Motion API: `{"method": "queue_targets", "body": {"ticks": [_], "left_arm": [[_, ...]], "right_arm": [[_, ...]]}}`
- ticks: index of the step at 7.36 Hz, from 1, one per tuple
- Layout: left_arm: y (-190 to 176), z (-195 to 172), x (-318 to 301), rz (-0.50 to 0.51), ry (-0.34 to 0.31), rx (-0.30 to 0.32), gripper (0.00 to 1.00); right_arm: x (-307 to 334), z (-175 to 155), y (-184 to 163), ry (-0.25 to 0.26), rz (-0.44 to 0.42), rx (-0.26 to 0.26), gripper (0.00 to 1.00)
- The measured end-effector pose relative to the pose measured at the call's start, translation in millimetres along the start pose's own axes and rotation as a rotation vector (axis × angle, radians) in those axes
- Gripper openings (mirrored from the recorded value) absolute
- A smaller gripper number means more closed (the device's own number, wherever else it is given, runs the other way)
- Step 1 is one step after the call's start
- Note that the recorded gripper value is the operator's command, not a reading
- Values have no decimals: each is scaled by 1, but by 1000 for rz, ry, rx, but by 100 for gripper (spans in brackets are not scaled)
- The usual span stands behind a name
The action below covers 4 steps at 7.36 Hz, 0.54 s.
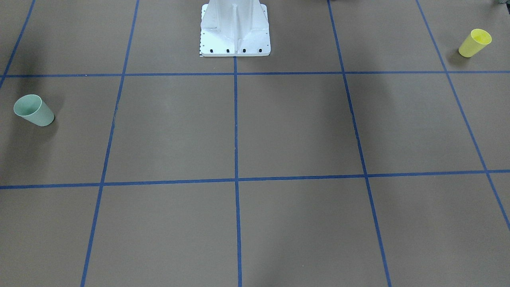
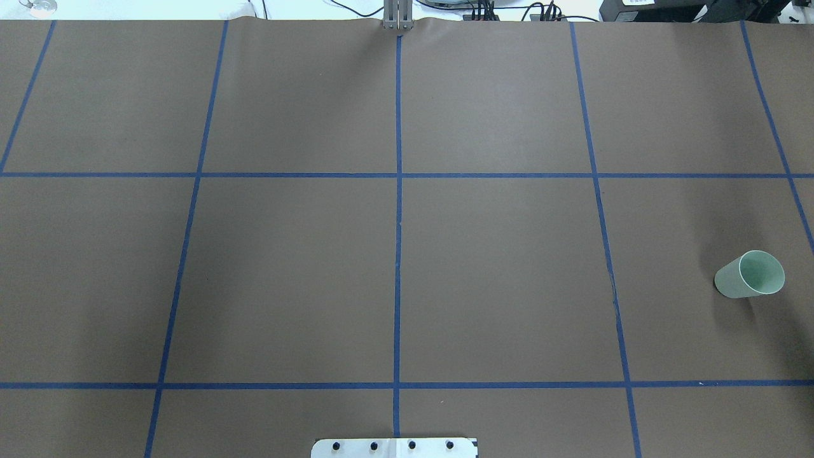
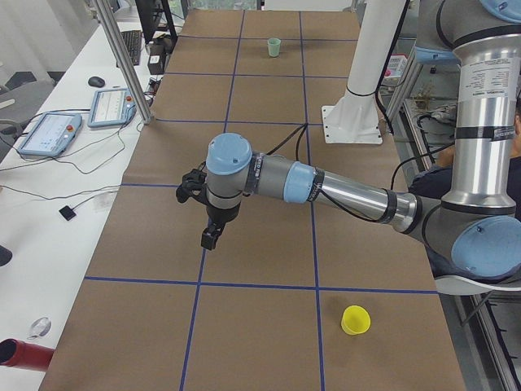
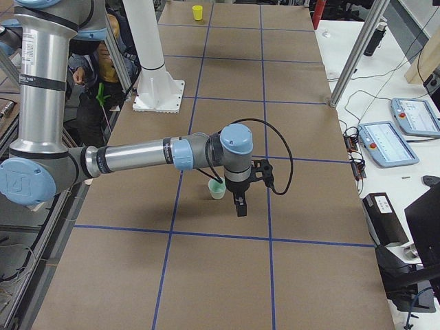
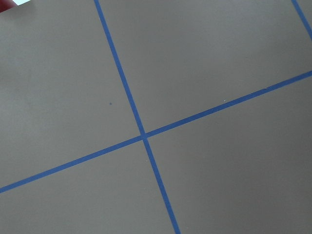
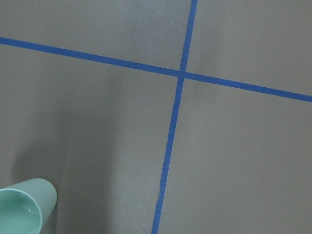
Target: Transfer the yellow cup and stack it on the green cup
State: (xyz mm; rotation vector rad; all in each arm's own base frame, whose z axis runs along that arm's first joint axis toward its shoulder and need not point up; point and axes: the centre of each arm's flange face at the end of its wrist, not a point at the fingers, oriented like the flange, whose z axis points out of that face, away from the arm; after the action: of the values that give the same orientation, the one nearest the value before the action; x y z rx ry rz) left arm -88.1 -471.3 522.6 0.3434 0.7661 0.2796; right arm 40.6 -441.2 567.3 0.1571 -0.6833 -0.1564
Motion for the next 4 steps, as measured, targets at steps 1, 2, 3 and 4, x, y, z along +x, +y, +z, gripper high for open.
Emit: {"method": "queue_targets", "body": {"ticks": [1, 2, 3, 4], "left_arm": [[-2, -2, 3, 12, 3, 22, 100], [-2, -3, 3, 19, 1, 41, 100], [-2, -2, 2, 22, -2, 52, 100], [-3, -2, 2, 24, -4, 57, 100]], "right_arm": [[-1, -2, -1, 2, -4, 7, 100], [-1, -1, 0, 1, -3, 7, 100], [0, 0, 1, -1, 0, 6, 100], [1, 1, 3, -3, 1, 4, 100]]}}
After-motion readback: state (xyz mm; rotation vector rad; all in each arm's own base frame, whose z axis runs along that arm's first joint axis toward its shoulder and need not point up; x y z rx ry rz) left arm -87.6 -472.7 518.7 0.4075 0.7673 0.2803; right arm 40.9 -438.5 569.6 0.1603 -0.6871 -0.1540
